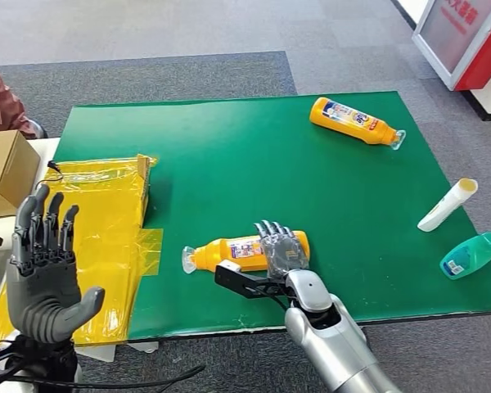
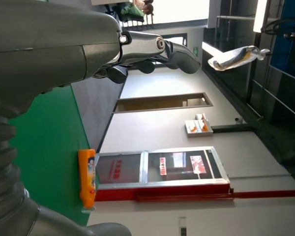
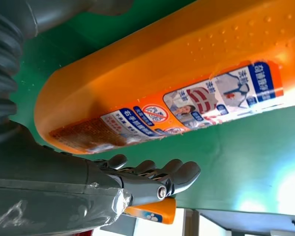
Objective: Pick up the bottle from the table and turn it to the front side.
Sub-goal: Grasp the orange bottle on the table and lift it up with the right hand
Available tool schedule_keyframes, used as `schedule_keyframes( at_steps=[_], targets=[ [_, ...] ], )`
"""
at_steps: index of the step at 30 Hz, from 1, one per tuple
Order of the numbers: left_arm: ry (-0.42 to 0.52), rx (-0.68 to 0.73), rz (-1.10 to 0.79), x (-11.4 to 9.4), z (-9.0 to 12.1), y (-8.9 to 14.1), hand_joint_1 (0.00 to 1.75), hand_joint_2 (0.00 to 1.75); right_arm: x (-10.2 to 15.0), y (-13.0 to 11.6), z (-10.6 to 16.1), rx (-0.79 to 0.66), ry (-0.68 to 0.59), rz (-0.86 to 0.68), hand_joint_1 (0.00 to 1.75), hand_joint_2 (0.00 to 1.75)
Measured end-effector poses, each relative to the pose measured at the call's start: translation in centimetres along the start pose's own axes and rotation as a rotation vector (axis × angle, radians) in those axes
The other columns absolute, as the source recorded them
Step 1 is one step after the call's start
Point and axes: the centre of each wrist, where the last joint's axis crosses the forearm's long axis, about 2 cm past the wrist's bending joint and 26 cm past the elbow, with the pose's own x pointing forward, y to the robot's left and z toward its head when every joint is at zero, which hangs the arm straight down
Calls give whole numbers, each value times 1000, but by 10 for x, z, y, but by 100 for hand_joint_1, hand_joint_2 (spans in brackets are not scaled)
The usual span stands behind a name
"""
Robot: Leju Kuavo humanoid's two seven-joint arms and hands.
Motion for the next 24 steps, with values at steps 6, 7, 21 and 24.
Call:
schedule_keyframes(
  at_steps=[6,7,21,24],
  targets=[
    [-8,-38,9,-1,0,-6,0,175,-4,5,-5,26,33,36,0,175],
    [-8,-42,10,-1,0,-6,0,175,-5,6,-5,30,40,43,0,175],
    [-7,-72,19,-1,1,-10,0,175,-17,8,-13,46,100,84,1,175],
    [-4,-77,20,-1,2,-11,0,175,-20,9,-14,55,111,84,51,175]
  ],
)
